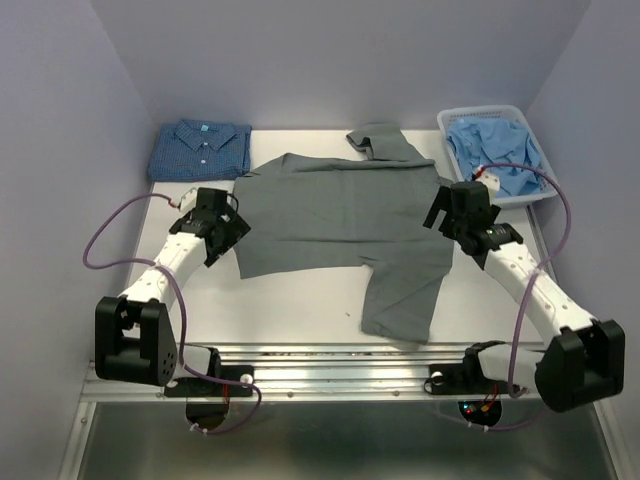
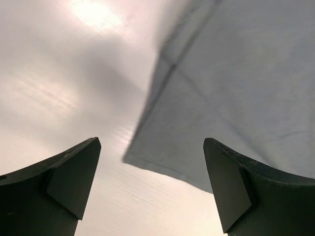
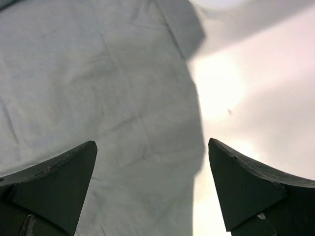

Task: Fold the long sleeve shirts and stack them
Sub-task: Fold the shirt

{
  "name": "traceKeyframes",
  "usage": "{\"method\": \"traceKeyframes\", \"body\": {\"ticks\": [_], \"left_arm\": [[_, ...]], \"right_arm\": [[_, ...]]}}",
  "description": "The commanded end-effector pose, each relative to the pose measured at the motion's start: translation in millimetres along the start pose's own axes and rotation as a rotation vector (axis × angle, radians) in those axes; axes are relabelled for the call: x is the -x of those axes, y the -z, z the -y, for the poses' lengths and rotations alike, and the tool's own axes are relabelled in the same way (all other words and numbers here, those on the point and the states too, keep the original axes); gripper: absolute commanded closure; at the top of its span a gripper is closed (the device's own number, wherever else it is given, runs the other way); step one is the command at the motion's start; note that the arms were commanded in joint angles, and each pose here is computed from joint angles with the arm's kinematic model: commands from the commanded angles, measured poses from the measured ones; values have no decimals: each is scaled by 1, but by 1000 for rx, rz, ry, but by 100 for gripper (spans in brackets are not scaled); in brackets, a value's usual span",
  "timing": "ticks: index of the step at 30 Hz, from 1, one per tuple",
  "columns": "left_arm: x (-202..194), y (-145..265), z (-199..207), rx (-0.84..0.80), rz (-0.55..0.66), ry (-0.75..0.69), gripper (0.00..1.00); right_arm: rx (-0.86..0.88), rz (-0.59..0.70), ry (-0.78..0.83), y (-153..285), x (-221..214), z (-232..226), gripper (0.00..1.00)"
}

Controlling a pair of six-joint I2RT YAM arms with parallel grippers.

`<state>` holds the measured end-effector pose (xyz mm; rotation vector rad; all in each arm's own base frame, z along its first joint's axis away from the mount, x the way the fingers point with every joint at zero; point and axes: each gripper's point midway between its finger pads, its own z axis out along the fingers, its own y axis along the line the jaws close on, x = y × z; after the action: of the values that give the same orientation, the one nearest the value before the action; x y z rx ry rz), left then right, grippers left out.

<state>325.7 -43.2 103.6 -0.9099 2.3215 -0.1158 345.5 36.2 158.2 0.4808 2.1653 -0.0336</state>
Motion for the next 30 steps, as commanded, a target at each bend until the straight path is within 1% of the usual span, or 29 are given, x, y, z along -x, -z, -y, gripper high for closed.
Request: {"method": "traceKeyframes", "body": {"ticks": [1, 3, 6, 10, 12, 14, 17, 18, 19, 24, 25, 27, 28, 30], "left_arm": [[-40, -15, -57, 146, -116, 35, 1], [-49, -20, -56, 115, -144, 25, 1], [-67, -31, -55, 77, -192, 19, 1], [-65, -38, -47, 56, -194, -9, 1], [-68, -42, -44, 60, -210, -37, 1], [-80, -46, -43, 80, -246, -76, 1], [-95, -50, -54, 168, -290, -121, 4], [-97, -51, -57, 190, -297, -132, 7], [-101, -53, -59, 201, -308, -141, 12], [-112, -47, -60, 230, -324, -176, 24], [-113, -49, -63, 245, -317, -186, 32], [-116, -52, -60, 231, -329, -189, 41], [-119, -53, -58, 222, -344, -197, 52], [-125, -56, -48, 181, -365, -218, 60]], "right_arm": [[-163, -34, -81, 29, -25, 48, 0], [-152, -57, -92, 40, -34, 53, 0], [-123, -50, -117, 58, -40, 59, 0], [-59, -39, -161, 73, -45, 57, 0], [-27, -34, -176, 78, -47, 56, 0], [-32, -39, -194, 81, -50, 58, 0], [-57, -61, -181, 85, -55, 64, 0], [-81, -60, -176, 85, -56, 69, 0], [-100, -65, -181, 85, -56, 71, 0], [-98, -98, -155, 80, -63, 69, 0], [-96, -101, -151, 79, -64, 68, 0], [-93, -107, -148, 76, -66, 67, 0], [-93, -107, -146, 75, -65, 66, 0], [-96, -113, -143, 73, -66, 66, 0]]}}
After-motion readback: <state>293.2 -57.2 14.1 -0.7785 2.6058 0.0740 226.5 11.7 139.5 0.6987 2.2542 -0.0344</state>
